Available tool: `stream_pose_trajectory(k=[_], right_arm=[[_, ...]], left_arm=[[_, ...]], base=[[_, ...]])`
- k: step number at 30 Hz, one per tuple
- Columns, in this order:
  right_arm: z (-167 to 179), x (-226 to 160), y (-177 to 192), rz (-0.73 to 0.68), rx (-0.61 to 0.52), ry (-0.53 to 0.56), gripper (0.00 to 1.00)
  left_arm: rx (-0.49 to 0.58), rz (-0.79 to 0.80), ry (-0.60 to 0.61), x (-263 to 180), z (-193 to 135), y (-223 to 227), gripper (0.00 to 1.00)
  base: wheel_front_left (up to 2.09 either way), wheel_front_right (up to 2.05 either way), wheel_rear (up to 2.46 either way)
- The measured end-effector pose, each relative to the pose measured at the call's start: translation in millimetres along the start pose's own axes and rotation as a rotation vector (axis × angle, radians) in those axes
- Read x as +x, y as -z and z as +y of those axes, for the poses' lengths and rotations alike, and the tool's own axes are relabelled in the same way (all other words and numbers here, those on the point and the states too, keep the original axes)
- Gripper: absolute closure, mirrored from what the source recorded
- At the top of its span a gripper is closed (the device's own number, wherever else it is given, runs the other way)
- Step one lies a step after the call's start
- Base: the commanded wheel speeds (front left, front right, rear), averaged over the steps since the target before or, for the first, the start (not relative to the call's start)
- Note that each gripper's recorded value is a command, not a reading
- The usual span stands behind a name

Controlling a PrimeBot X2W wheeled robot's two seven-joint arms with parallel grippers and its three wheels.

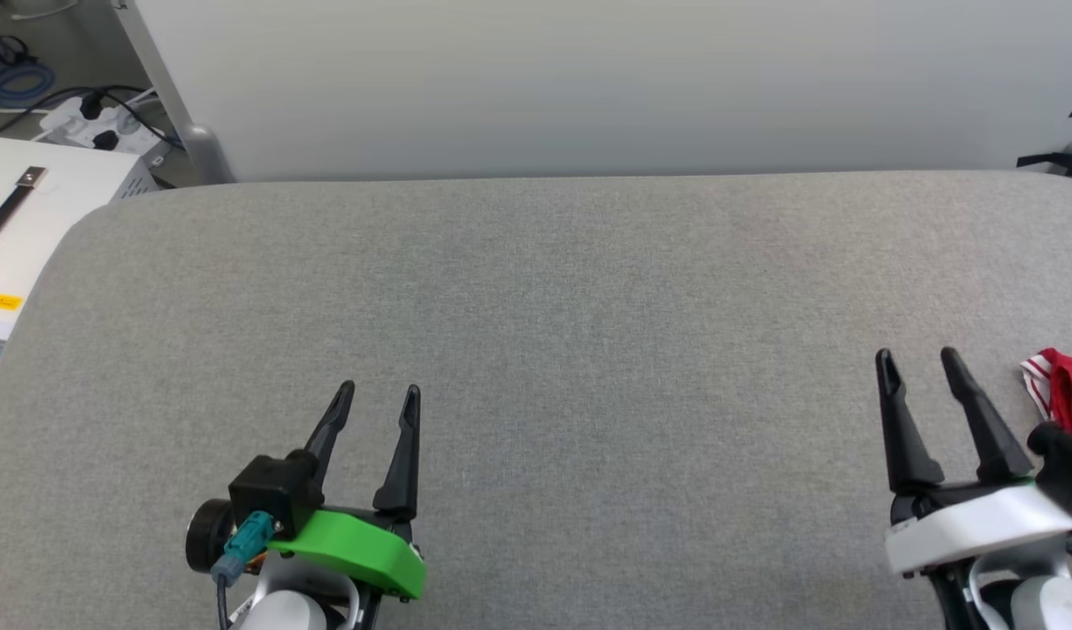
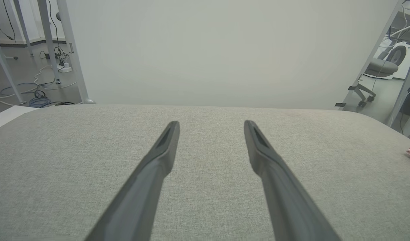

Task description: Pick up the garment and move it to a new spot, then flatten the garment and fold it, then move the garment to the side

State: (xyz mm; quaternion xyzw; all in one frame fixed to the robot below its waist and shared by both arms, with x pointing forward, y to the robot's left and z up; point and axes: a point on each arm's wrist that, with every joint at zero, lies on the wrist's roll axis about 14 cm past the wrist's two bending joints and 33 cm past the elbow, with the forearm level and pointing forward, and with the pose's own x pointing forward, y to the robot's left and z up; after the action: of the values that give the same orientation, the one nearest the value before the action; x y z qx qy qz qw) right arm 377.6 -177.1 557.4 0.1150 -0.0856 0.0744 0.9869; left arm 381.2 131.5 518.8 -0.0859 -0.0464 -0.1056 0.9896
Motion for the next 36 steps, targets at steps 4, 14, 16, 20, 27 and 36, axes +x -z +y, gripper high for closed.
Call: stream_pose_trajectory(k=[4,14,16,20,27,36], right_arm=[[6.7,-4.8,9.6,0.007,0.026,-0.002,0.0],[13.7,-7.0,17.2,0.02,0.01,-0.018,0.0],[13.2,-6.9,17.4,0.021,0.009,-0.016,0.0],[12.8,-6.6,18.2,0.021,0.01,-0.014,0.0],[12.9,-6.5,19.0,0.022,0.012,-0.013,0.0],[14.2,-6.5,18.5,0.021,0.014,-0.015,1.0]], left_arm=[[0.028,-0.013,-0.015,-3.4,4.2,-4.5,0.0],[0.02,-0.032,-0.032,-4.3,8.0,-9.1,0.0],[0.021,-0.029,-0.029,-4.3,7.6,-8.0,0.0],[0.022,-0.024,-0.032,-3.9,7.7,-5.8,0.0],[0.02,-0.019,-0.031,-3.7,8.3,-3.9,0.0],[0.014,-0.016,-0.03,-4.0,7.5,-2.9,1.0]], base=[[0.0,0.0,0.0],[0.0,0.0,0.0],[0.0,0.0,0.0],[0.0,0.0,0.0],[0.0,0.0,0.0],[0.0,0.0,0.0]])
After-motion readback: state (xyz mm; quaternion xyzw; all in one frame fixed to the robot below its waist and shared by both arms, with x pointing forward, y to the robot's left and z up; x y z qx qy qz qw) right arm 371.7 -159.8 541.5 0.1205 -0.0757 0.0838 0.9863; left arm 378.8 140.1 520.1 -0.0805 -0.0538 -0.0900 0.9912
